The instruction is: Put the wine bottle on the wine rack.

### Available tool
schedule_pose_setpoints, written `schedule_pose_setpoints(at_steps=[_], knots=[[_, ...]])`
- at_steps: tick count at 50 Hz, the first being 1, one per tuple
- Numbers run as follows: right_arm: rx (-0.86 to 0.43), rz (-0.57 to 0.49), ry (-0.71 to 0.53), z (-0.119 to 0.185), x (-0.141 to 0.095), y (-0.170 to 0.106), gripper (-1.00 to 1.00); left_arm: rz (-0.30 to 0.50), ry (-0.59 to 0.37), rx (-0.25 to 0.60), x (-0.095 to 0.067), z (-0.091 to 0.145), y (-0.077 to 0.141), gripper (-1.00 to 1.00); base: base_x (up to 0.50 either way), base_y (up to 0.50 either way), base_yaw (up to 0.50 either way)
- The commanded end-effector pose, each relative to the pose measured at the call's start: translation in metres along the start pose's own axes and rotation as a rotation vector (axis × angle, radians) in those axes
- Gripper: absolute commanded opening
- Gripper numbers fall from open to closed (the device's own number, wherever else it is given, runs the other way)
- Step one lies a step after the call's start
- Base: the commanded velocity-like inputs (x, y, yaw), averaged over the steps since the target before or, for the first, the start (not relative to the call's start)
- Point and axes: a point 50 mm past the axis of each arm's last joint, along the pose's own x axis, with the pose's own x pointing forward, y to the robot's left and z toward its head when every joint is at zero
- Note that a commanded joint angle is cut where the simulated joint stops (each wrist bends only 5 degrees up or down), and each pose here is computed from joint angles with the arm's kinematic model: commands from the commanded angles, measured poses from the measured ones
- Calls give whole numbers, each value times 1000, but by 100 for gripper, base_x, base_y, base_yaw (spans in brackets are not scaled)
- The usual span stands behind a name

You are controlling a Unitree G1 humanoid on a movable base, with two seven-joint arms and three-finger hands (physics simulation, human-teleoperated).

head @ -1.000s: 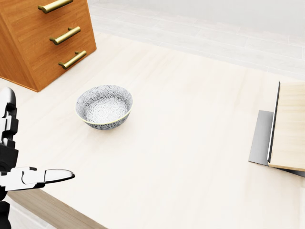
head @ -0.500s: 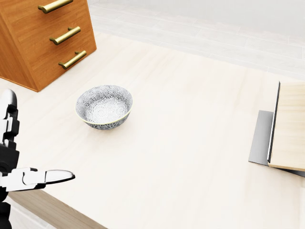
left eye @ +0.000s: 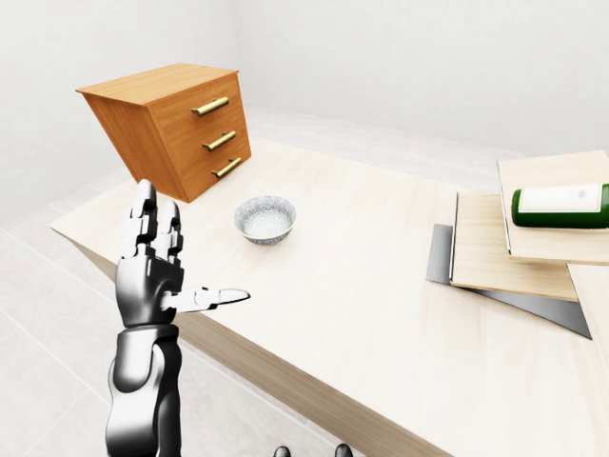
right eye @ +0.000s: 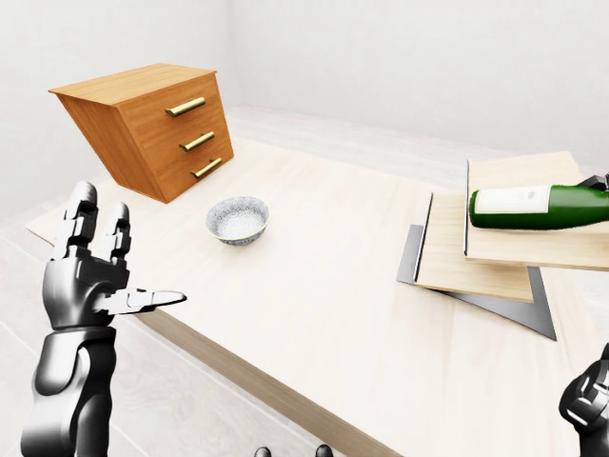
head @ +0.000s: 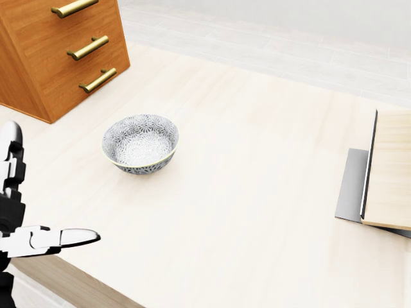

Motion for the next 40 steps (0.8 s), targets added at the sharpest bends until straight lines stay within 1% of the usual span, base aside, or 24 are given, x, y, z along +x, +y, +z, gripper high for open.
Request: schedule_pose_setpoints(at_steps=[1, 5, 7, 8, 9, 11, 13, 14, 15, 16, 17, 18, 21, 22, 23, 25, 31, 32, 33, 34, 40], knots=[[-170, -147, 97, -3, -21, -42, -53, 5, -4, 2, 0, 1, 2, 100, 0, 0, -1], [-182, -152, 104, -3, -23, -44, -40, 5, -6, 2, 0, 2, 2, 100, 0, 0, 0], [-184, -151, 104, -2, -23, -45, -26, 5, -3, 2, 1, 1, 1, 100, 0, 0, 0], [-183, -151, 103, -2, -23, -45, -24, 5, -2, 2, 1, 0, 1, 100, 0, 0, 0], [-185, -153, 105, -2, -24, -46, -14, 4, -1, 2, 1, 0, 1, 100, 0, 0, -1], [-186, -153, 107, -2, -24, -47, -11, 4, -2, 2, 1, 0, 1, 100, 0, 0, 0], [-192, -154, 111, -2, -25, -48, -1, 3, -3, 2, 1, 1, 1, 100, 0, 0, 0], [-192, -154, 111, -2, -25, -48, -1, 3, -3, 2, 1, 1, 1, 100, 0, 0, -1], [-193, -155, 111, -2, -25, -48, 4, 4, -4, 2, 1, 1, 1, 100, 0, 0, 0], [-196, -155, 113, -2, -25, -48, 13, 4, -5, 2, 1, 1, 1, 100, 0, 0, -1], [-196, -155, 112, -2, -25, -48, 17, 3, -5, 2, 1, 1, 1, 100, 0, 0, -1], [-199, -158, 111, -1, -25, -49, 33, 5, -5, 2, 1, 1, 1, 100, 0, 0, -1], [-198, -160, 109, -1, -26, -49, 36, 4, -8, 2, 1, 2, 1, 100, 0, 0, 0], [-200, -166, 109, -1, -26, -49, 43, 4, -9, 2, 1, 2, 1, 100, 0, 0, -1], [-203, -168, 110, -1, -26, -49, 58, 3, -10, 2, 1, 2, 1, 100, 0, 0, 0], [-200, -167, 105, 0, -25, -48, 71, 3, -11, 2, 1, 2, 1, 100, 0, 0, 0], [-203, -172, 101, 2, -25, -49, 86, 4, -16, 2, 0, 4, 1, 100, 0, 0, 0], [-206, -175, 101, 2, -26, -49, 94, 4, -16, 2, 0, 4, 1, 100, 0, 0, -1], [-206, -175, 101, 2, -26, -49, 94, 4, -16, 2, 0, 4, 1, 100, 0, 0, 0], [-209, -174, 102, 3, -26, -49, 100, 5, -17, 2, 0, 4, 1, 100, 0, 0, -1], [-217, -179, 96, 7, -28, -52, 100, 4, -8, 2, 0, 2, 1, 100, 0, 0, 0]])
